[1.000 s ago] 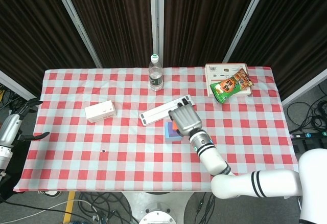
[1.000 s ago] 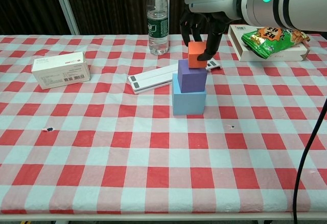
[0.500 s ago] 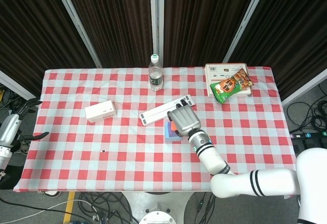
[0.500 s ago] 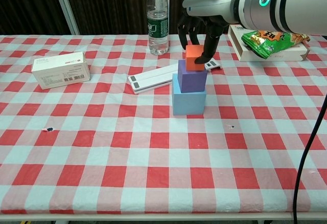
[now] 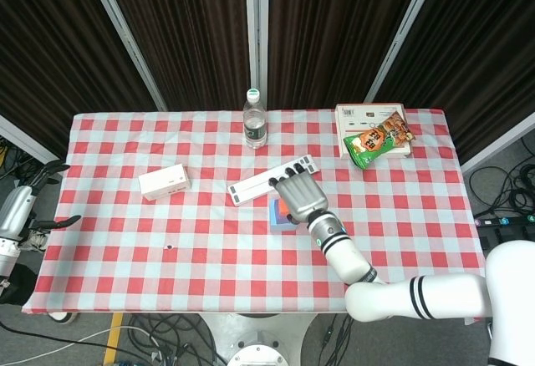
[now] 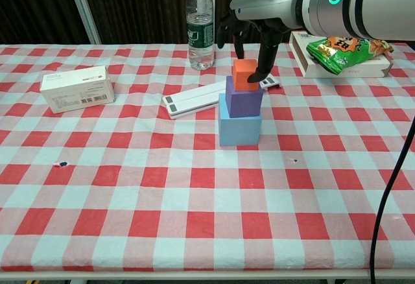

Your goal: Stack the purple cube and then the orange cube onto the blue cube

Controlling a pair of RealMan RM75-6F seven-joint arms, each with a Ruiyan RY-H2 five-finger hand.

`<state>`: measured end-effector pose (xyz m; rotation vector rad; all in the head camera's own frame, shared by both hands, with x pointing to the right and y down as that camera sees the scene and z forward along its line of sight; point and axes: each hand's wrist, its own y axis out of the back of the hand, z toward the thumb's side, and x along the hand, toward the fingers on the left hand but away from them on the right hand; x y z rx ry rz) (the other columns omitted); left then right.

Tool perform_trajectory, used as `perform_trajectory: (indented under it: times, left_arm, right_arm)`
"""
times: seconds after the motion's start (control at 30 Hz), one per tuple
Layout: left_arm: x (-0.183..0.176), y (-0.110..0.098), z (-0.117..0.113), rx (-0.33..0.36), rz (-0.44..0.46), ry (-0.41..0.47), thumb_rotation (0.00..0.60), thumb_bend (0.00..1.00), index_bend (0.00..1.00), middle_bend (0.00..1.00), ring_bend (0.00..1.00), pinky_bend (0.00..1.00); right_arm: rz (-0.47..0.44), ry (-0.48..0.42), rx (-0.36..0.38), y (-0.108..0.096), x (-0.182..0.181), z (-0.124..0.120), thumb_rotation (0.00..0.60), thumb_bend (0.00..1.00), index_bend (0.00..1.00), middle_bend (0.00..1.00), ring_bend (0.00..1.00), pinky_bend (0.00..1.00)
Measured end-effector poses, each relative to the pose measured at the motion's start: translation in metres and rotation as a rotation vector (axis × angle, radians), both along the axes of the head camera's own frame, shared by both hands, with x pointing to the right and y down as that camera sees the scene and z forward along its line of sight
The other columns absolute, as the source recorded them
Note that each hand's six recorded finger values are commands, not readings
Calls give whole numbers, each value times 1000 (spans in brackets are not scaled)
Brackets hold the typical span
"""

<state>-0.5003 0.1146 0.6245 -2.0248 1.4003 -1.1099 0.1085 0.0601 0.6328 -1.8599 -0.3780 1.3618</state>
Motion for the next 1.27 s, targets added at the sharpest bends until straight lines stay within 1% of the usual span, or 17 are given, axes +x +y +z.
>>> perform_trajectory:
  times: [0.2, 0.37, 0.47, 0.57, 0.6, 0.67, 0.73, 0.8, 0.9, 1.03, 1.1, 1.13, 1.23, 1.27]
  left_arm:
    - [1, -1, -2, 3, 4, -1, 600, 79, 242, 222, 157, 286]
    - [3, -1, -4, 3, 9, -1, 600, 79, 242, 222, 157, 286]
    - [4, -1, -4, 3, 16, -6, 600, 79, 242, 222, 157, 286]
    - [7, -2, -5, 6, 23, -13, 600, 79, 242, 222, 157, 286]
    - [8, -2, -5, 8, 25, -14, 600, 79, 242, 221, 157, 286]
    - [10, -3, -7, 14, 26, -18, 600, 80, 242, 221, 156, 286]
    - [11, -4, -8, 19, 27, -22, 600, 79, 242, 222, 156, 286]
    - [13, -5, -8, 23, 31, -33, 600, 79, 242, 222, 156, 286]
    - [14, -4, -9, 22, 38, -48, 600, 79, 242, 222, 157, 286]
    - [14, -3, -9, 21, 45, -72, 600, 79, 242, 221, 157, 286]
    - [12, -2, -9, 18, 41, -78, 600, 79, 242, 221, 157, 286]
    - [12, -2, -9, 17, 40, -78, 600, 79, 242, 222, 157, 286]
    - [12, -2, -9, 16, 41, -78, 600, 79, 242, 221, 157, 286]
    - [14, -2, -8, 17, 42, -75, 600, 80, 242, 221, 157, 286]
  right_arm:
    - [-9, -13, 8, -2, 1, -13, 600, 115, 151, 291, 94, 91]
    - [-29, 3, 15, -3, 13, -41, 600, 114, 102, 268, 83, 88]
    - [-23, 34, 34, -9, 34, -65, 600, 114, 100, 264, 82, 87]
    - [14, 81, 81, -18, 68, -92, 600, 107, 100, 258, 71, 88]
    - [34, 103, 112, -22, 85, -102, 600, 101, 100, 254, 69, 88]
    - [56, 131, 167, -27, 106, -114, 600, 90, 100, 243, 67, 86]
    - [64, 140, 227, -28, 125, -120, 600, 84, 100, 227, 61, 79]
    - [63, 131, 276, -25, 138, -119, 600, 85, 100, 220, 52, 72]
    - [65, 111, 353, -15, 165, -109, 600, 85, 95, 204, 36, 53]
    - [65, 132, 433, 7, 213, -80, 600, 84, 90, 198, 32, 41]
    - [82, 153, 443, 19, 234, -65, 600, 85, 89, 195, 30, 37]
    - [102, 158, 438, 28, 246, -54, 600, 85, 88, 193, 29, 36]
    - [142, 133, 423, 48, 261, -38, 600, 87, 87, 194, 29, 35]
    - [144, 125, 424, 51, 262, -36, 600, 86, 87, 194, 29, 34]
